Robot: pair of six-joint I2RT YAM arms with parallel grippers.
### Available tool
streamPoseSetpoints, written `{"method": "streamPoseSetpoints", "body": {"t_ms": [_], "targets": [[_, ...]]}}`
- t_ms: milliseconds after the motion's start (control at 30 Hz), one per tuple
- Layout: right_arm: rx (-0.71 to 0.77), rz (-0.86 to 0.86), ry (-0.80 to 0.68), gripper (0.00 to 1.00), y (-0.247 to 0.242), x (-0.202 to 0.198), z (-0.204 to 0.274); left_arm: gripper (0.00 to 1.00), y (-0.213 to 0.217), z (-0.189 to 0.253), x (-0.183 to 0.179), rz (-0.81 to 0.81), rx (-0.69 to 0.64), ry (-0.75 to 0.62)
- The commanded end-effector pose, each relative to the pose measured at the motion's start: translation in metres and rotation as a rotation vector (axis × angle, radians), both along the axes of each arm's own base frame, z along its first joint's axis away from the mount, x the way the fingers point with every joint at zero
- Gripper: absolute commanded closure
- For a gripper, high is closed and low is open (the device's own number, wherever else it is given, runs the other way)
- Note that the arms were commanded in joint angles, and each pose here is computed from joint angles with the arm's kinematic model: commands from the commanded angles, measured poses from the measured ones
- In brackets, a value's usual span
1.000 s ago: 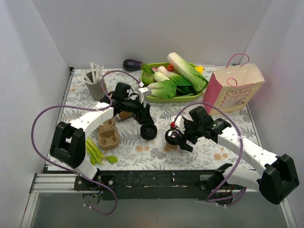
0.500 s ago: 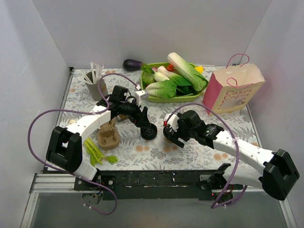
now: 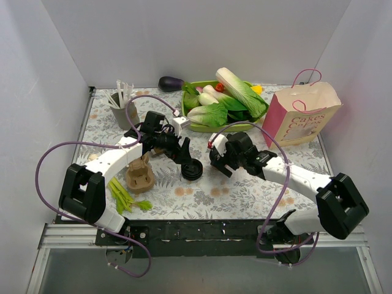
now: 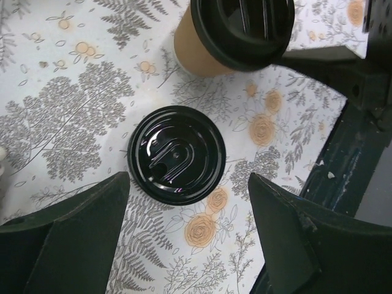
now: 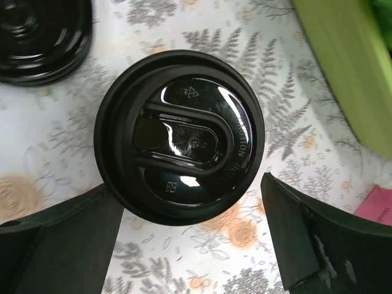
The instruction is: Pack the takeout coffee
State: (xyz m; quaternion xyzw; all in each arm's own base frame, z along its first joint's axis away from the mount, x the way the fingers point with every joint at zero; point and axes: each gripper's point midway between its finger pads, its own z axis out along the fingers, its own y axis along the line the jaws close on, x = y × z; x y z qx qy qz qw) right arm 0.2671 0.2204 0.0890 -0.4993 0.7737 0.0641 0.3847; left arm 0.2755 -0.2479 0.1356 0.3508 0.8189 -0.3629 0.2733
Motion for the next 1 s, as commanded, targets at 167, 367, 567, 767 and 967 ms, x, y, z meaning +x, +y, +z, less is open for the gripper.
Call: {"method": "streamPoseSetpoints", "body": {"t_ms": [167,367,567,767,967], "targets": [[0.045,-0.028,-0.124,0.04,0.014,0.065,0.027,0.20,0.031,0.033,0.052,0.251,0.137,-0.160],[0.100,-0.046,-0.119,0.04,0.023,0.089,0.047,0.18,0.052,0.046,0.081,0.307,0.264,-0.254],[0.254,0.132,0.172,0.05,0.063,0.041,0.086,0.14,0.078,0.040,0.074,0.118,0.444,-0.281],[0.419,0.284,0.292,0.10,0.110,0.035,0.124,0.14,0.114,0.009,0.078,0.093,0.487,-0.175],[0.536,0.390,0.444,0.29,0.164,0.053,0.117,0.15,0.125,0.000,0.090,0.068,0.425,-0.191]]}}
